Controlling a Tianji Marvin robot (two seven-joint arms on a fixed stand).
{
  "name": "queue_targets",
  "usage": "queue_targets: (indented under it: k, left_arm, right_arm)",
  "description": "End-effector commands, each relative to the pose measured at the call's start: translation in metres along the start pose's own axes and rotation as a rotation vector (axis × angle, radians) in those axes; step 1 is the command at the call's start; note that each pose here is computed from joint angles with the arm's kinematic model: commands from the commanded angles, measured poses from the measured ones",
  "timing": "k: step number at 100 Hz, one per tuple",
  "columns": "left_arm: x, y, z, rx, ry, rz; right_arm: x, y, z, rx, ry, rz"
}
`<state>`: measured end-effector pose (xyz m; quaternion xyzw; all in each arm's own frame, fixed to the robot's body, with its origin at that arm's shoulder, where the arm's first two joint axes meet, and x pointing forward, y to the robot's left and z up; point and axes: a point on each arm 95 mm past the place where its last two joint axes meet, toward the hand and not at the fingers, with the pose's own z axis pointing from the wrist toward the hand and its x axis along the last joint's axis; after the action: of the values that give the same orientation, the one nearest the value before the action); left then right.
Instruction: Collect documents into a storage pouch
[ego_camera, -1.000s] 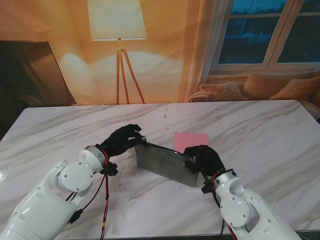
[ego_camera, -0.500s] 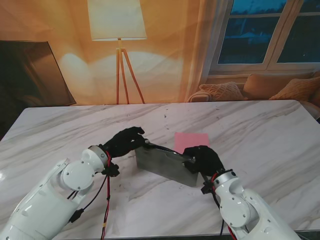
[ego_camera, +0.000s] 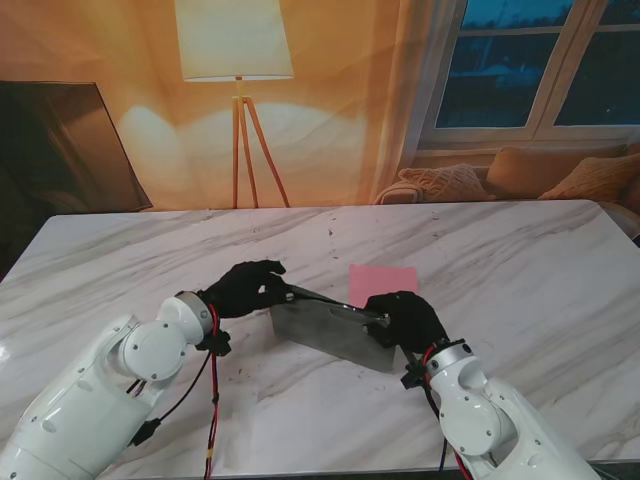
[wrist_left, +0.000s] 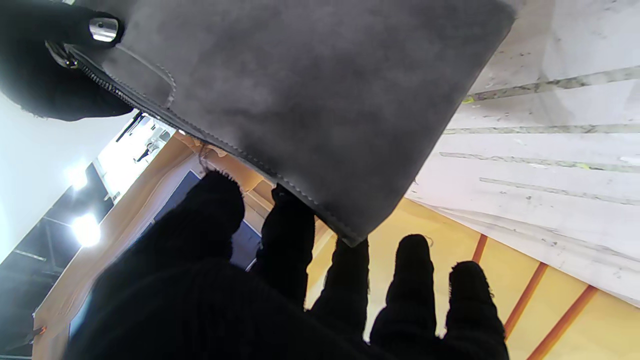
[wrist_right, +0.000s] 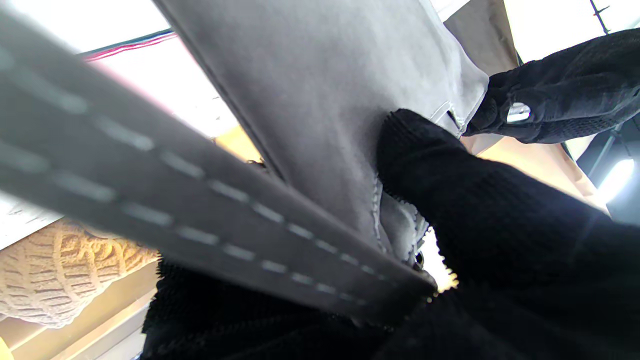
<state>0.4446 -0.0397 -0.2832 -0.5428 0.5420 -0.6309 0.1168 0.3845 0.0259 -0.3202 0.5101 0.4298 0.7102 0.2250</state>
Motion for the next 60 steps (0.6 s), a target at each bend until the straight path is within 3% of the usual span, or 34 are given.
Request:
queue_targets:
  k: [1, 42, 60]
  left_arm:
    - [-0.009, 0.004, -0.004, -0.030, -0.024, 0.017]
    - [-0.019, -0.001, -0.012, -0.040, -0.039, 0.168]
    - [-0.019, 0.003, -0.009, -0.055, -0.038, 0.174]
  right_arm:
    - [0.000, -0.003, -0.002, 0.016, -0.006, 0.005]
    - [0.000, -0.003, -0.002, 0.022, -0.018, 0.014]
    - [0.000, -0.004, -0.001, 0.023, -0.019, 0.014]
